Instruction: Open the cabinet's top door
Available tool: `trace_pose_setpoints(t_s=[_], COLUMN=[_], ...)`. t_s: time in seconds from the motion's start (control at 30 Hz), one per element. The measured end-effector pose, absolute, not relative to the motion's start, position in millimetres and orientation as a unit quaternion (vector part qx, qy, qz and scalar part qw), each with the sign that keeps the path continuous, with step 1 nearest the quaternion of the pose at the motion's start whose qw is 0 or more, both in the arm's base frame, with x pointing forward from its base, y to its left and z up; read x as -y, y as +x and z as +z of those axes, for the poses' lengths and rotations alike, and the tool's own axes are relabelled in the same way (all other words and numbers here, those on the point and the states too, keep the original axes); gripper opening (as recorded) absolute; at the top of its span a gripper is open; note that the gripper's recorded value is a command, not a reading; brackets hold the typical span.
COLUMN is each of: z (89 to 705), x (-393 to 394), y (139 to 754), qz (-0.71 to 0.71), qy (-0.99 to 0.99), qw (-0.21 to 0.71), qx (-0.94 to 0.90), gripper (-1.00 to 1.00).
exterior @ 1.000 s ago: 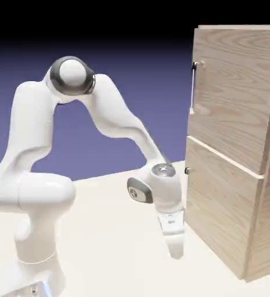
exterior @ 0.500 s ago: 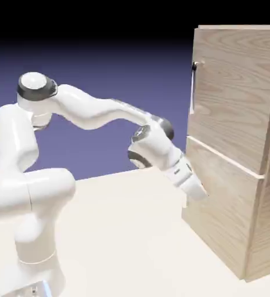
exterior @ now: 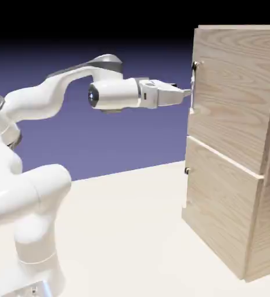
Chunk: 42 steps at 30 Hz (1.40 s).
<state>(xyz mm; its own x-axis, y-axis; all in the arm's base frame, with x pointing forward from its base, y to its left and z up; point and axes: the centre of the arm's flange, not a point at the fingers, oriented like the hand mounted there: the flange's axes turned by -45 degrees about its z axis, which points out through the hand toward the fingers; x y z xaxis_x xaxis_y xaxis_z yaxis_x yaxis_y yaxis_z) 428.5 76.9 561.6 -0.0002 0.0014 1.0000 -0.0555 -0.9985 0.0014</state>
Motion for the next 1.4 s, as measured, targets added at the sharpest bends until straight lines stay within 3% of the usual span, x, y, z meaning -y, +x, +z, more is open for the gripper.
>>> trace_pose_setpoints(t_s=[0.03, 0.07, 0.7, 1.0, 1.4], z=[561.2, 561.1, 561.0, 563.9, 562.4], x=[-75.6, -75.1, 20.8, 21.4, 97.7], y=[441.5, 444.9, 317.4, 314.6, 271.3], qz=[0.707, 0.707, 0.691, 0.693, 0.664], qy=[0.707, 0.707, 0.69, 0.687, 0.662], qw=[0.02, 0.019, -0.153, -0.156, -0.245], qx=[0.019, 0.019, -0.153, -0.156, -0.246], gripper=[0.0, -1.0, -1.0, -1.0, -1.0])
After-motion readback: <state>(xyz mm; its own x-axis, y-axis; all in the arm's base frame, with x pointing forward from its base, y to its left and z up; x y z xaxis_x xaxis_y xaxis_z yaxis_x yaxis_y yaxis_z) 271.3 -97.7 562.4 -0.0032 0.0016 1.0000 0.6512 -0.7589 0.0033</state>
